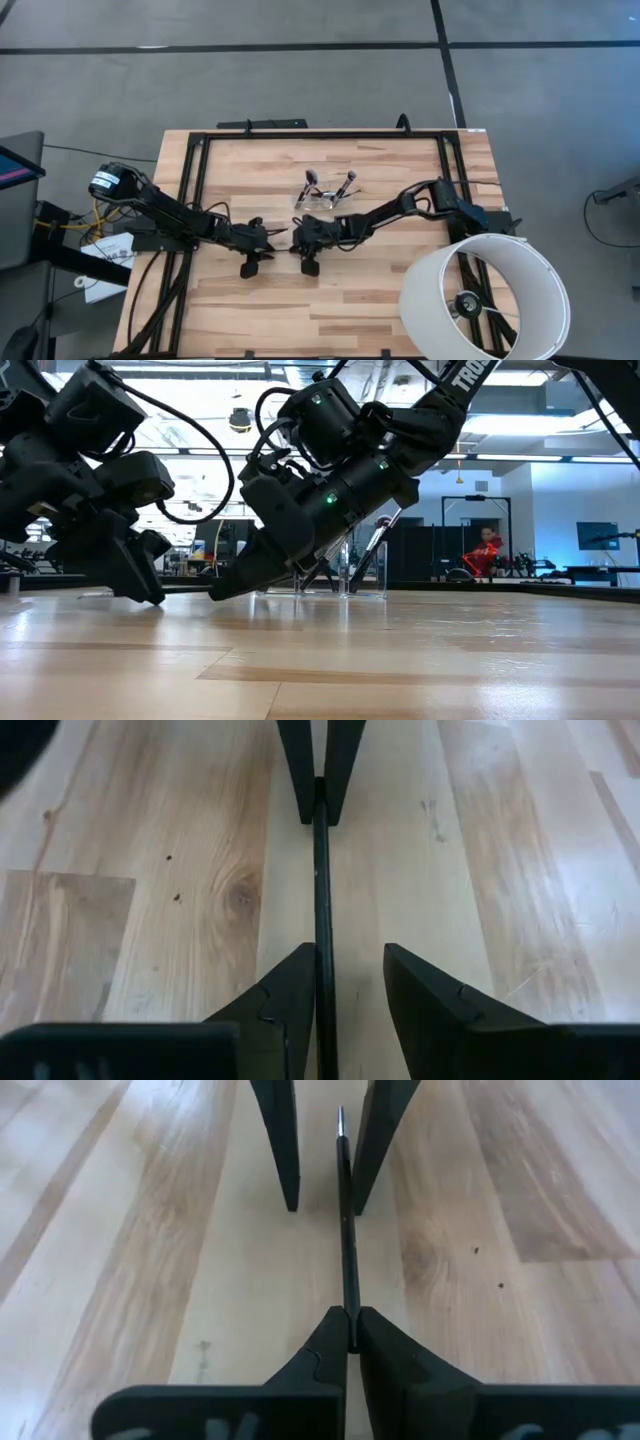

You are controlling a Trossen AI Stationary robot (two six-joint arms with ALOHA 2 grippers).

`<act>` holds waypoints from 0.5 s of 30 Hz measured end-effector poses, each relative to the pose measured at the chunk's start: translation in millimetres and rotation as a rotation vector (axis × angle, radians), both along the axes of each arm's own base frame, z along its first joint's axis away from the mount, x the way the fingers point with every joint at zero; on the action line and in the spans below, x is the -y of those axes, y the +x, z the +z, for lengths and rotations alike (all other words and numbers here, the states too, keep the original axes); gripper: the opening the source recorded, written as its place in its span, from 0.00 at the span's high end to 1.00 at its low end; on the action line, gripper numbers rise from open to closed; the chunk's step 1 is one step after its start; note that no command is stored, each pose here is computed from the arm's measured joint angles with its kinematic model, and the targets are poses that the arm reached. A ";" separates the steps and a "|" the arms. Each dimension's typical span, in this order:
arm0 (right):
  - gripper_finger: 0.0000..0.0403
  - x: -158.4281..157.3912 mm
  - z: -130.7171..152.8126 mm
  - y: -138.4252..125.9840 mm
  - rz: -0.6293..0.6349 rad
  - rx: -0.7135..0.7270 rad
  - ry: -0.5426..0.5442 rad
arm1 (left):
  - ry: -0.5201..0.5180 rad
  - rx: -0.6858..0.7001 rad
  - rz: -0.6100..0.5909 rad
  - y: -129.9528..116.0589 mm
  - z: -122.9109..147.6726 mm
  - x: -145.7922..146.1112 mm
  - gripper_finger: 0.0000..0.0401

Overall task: Put items in baskets/containers
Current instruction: Put the liner brush into the transparent organizer

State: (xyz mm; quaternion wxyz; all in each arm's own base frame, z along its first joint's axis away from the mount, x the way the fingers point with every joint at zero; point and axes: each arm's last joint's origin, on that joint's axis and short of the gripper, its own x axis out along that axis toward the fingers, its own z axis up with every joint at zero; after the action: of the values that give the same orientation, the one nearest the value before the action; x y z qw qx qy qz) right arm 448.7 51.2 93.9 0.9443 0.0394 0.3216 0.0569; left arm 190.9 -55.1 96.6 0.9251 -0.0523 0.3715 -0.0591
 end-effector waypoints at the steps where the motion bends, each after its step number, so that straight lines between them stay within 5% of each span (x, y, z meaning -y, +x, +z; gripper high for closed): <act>1: 0.99 0.1 1.5 -0.1 0.001 0.002 0.001 | 0.000 -0.001 0.000 -0.1 -0.1 0.0 0.71; 8: 0.98 -3.2 14.6 -0.1 0.010 0.036 0.006 | 0.015 -0.010 0.011 -0.6 -0.8 -0.6 0.72; 15: 0.98 -2.8 16.9 -2.8 0.011 0.004 0.003 | 0.031 -0.011 0.028 -0.7 -1.1 -1.4 0.83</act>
State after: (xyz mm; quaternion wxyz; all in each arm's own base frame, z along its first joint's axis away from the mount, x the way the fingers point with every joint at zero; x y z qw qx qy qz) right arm 445.9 54.0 110.8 0.9446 0.0390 0.3199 0.0626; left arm 190.1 -53.7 95.5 0.9245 -0.0436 0.3766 -0.0403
